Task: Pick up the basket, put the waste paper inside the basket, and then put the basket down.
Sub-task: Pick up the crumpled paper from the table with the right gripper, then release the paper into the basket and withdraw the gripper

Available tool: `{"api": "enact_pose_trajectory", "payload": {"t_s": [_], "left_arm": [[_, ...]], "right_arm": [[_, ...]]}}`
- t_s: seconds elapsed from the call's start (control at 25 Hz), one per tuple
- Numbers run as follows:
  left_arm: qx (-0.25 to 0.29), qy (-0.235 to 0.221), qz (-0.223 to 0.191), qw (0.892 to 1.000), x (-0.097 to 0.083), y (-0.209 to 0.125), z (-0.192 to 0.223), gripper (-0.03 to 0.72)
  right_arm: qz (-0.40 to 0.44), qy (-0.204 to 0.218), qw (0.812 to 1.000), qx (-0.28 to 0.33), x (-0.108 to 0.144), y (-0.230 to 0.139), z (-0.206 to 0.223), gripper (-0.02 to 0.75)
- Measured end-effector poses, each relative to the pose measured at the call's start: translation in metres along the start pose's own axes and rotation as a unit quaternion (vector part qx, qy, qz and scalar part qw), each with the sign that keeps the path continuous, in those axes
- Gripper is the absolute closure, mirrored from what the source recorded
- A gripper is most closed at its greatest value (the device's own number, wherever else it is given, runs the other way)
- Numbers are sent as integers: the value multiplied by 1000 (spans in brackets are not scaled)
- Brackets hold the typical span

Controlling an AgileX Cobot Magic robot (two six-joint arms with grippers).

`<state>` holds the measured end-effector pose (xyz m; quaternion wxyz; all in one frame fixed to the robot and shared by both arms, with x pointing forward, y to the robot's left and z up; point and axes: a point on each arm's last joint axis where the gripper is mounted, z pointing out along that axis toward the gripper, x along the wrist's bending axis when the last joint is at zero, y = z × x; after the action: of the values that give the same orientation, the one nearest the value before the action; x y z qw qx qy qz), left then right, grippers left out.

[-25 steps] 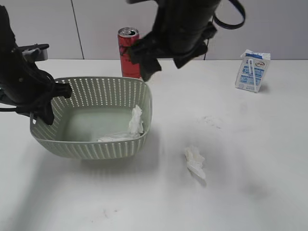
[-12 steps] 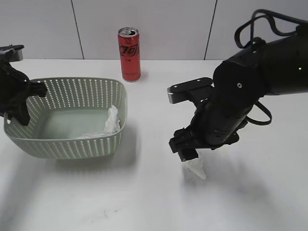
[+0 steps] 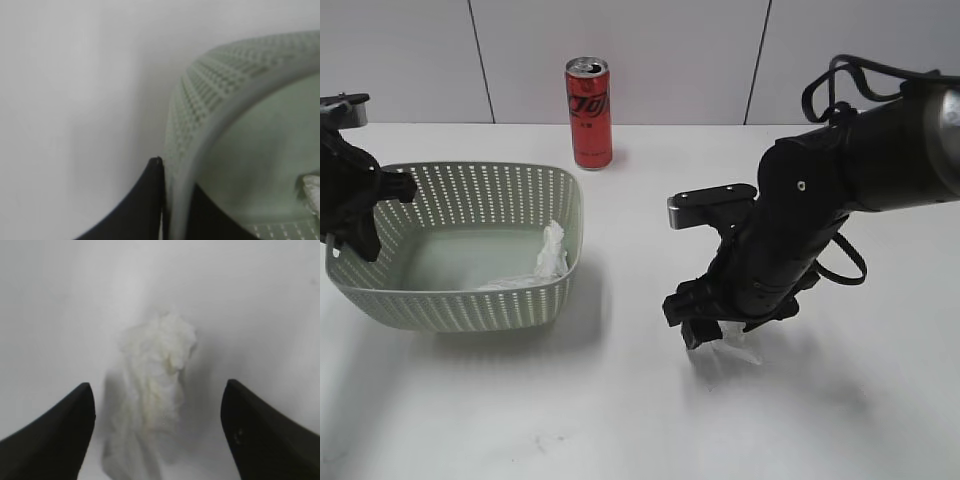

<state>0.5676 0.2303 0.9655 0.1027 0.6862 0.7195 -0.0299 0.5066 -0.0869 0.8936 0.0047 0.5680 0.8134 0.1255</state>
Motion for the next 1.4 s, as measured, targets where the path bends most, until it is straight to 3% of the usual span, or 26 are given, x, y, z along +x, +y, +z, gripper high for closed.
{"api": "enact_pose_trajectory", "payload": {"t_s": [0.24,0.4,0.44,0.6,0.76,0.88,0.96,1.08,1.12,1.28,1.32,1.4], "left_arm": [[5,1,1,1000,0,-1,0,689],[5,1,1,1000,0,-1,0,689],[5,1,1,1000,0,-1,0,689],[3,-5,-3,1000,-1,-1,0,689],[-2,-13,8,1000,-13,-2,2,689],[-7,-20,31,999,-30,-6,4,689],[-10,-29,39,999,-41,-9,6,689],[-11,-42,36,998,-47,-10,6,689],[-12,-43,34,998,-47,-10,6,689],[-15,-44,34,998,-47,-9,6,689],[-16,-44,34,998,-48,-9,6,689],[-18,-49,32,998,-49,-9,6,689]], "right_arm": [[-1,-6,1000,16,-2,-2,12,349],[-2,-4,1000,10,0,0,5,641],[-3,0,1000,0,1,2,-4,673],[-39,29,995,-84,18,23,-64,704],[-122,69,972,-190,60,50,-125,705],[-153,94,956,-231,93,71,-141,705],[-158,99,956,-225,104,83,-132,706],[-158,103,968,-167,112,90,-107,634],[-160,103,971,-145,113,91,-99,579],[-173,108,972,-114,116,91,-92,197],[-170,109,973,-111,115,92,-94,138],[-164,106,975,-103,109,93,-98,105]]}}
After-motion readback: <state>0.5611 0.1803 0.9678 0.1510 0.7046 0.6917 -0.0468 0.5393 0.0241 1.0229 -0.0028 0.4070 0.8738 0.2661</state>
